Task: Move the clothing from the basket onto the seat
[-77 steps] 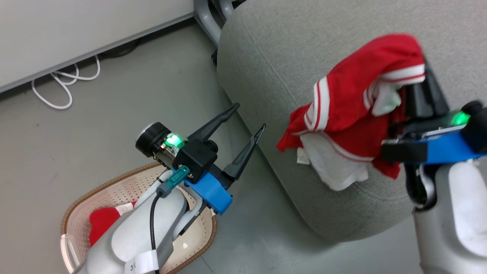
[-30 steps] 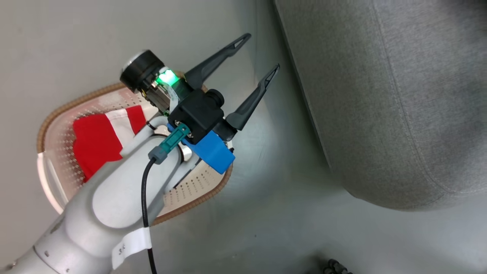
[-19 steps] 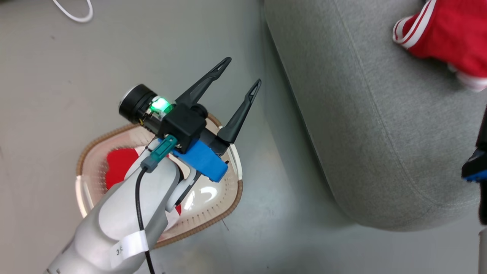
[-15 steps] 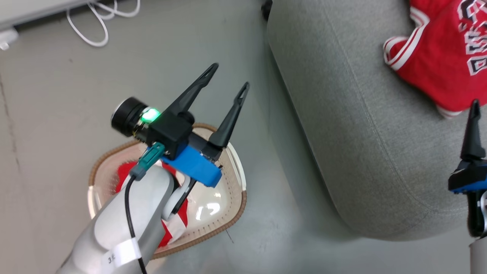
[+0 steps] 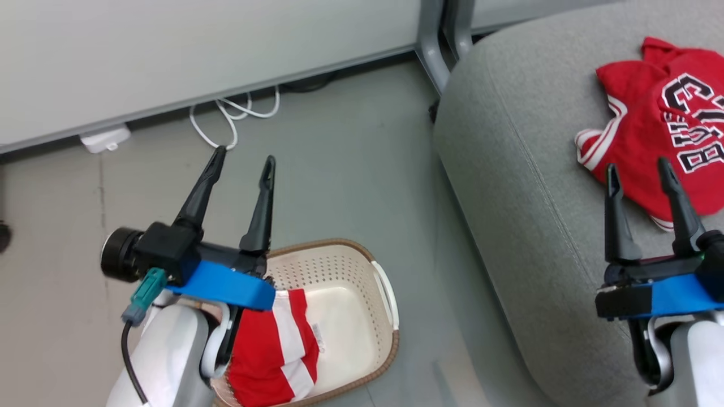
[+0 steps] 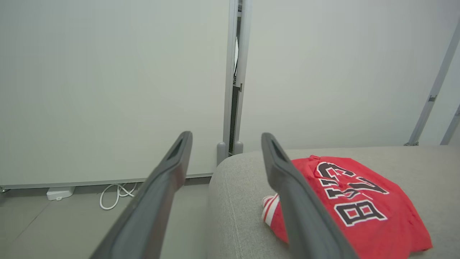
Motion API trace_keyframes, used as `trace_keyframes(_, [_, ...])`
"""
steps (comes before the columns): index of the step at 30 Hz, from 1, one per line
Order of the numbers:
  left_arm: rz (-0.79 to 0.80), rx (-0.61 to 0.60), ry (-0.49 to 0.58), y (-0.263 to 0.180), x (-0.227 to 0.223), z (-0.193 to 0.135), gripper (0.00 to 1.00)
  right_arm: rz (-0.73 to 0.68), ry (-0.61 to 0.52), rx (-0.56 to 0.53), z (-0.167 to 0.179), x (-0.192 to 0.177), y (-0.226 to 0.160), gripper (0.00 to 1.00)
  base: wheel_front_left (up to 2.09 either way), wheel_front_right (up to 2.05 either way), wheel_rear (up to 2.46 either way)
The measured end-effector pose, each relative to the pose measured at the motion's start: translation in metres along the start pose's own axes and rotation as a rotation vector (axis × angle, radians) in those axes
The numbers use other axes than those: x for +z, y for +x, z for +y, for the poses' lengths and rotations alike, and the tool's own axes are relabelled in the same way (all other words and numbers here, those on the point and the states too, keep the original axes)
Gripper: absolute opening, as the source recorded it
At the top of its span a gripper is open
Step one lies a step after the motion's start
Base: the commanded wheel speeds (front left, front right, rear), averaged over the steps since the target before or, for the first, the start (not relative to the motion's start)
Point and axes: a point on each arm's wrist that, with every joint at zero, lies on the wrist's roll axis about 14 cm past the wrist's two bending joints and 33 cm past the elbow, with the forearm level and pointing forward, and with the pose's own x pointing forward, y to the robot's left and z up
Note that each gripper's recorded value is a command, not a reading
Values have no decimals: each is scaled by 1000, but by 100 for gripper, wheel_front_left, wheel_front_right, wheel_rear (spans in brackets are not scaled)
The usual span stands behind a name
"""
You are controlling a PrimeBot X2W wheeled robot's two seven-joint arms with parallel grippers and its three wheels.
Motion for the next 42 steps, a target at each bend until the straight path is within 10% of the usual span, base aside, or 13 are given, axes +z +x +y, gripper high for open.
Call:
trace_keyframes(16, [-40,329,72,-99,30,74,100,-61,120,183,78,24,-16,100,0,0,0])
trace_keyframes(42, [-21,440,82,-151,28,83,100,22,194,250,110,5,-41,100,0,0,0])
